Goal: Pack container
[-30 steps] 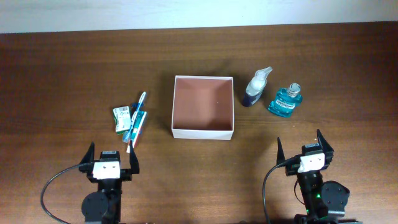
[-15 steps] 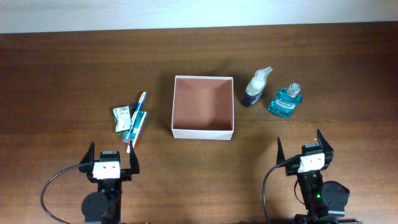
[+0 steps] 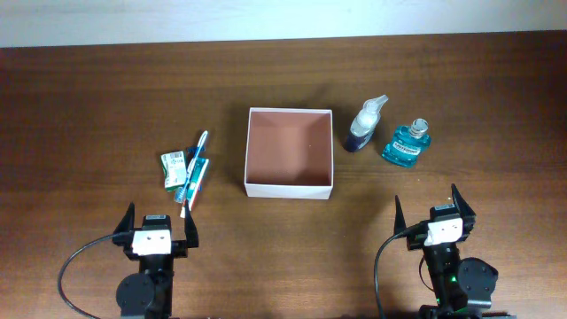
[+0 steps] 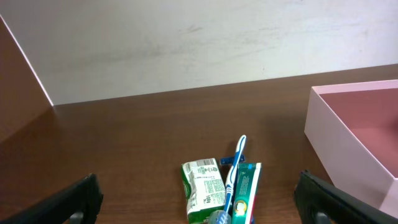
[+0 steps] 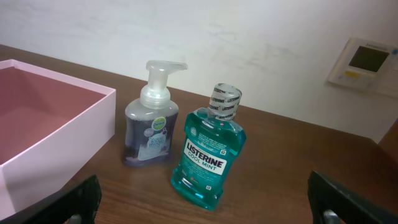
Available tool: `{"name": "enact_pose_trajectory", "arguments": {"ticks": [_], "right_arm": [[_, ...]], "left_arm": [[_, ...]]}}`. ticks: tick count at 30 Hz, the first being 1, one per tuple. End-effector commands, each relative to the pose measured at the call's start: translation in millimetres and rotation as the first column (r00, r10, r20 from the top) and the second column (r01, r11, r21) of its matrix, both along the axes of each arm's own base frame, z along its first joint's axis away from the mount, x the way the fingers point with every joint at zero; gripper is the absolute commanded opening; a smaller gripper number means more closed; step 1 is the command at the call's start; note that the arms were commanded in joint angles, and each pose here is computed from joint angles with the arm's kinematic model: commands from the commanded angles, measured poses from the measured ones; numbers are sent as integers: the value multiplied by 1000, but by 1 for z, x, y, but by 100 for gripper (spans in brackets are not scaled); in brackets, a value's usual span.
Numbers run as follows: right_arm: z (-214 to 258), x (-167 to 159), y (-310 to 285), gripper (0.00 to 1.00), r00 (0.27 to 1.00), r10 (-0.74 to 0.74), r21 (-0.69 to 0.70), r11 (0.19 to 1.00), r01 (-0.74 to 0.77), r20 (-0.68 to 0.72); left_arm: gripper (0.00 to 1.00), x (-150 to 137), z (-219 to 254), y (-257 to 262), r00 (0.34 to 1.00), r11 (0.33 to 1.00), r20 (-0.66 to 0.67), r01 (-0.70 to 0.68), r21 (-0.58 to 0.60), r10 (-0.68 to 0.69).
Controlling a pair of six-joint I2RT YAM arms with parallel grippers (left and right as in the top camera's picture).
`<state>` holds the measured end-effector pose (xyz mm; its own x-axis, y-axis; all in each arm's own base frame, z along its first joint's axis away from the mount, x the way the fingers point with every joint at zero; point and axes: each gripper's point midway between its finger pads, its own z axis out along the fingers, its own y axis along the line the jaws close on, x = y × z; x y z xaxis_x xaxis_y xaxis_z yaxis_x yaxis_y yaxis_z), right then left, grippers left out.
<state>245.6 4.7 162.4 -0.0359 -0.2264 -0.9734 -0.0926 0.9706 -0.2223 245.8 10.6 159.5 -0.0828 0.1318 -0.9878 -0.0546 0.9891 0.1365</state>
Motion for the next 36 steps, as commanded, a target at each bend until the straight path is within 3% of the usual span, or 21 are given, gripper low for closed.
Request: {"name": "enact_pose_trajectory", "arguments": {"ticks": [1,31,34,36], "right_arm": [[-2,0,0,98,1000,1,8,1000,-1,-5],[0,0,2,99,1000,7,8,1000,-7,7],[0,-3,21,99,993,121,21,992,-121,3],[1,-10,45,99,966,257,113,960,-256,2]], "left_arm": [[99,0,-2,-2,1000,1000,1,14,15,-14],[99,0,-2,-2,1000,1000,1,14,15,-14],[99,0,-2,-2,1000,1000,1,14,15,-14],[99,0,-2,-2,1000,1000,1,14,15,-14]]}}
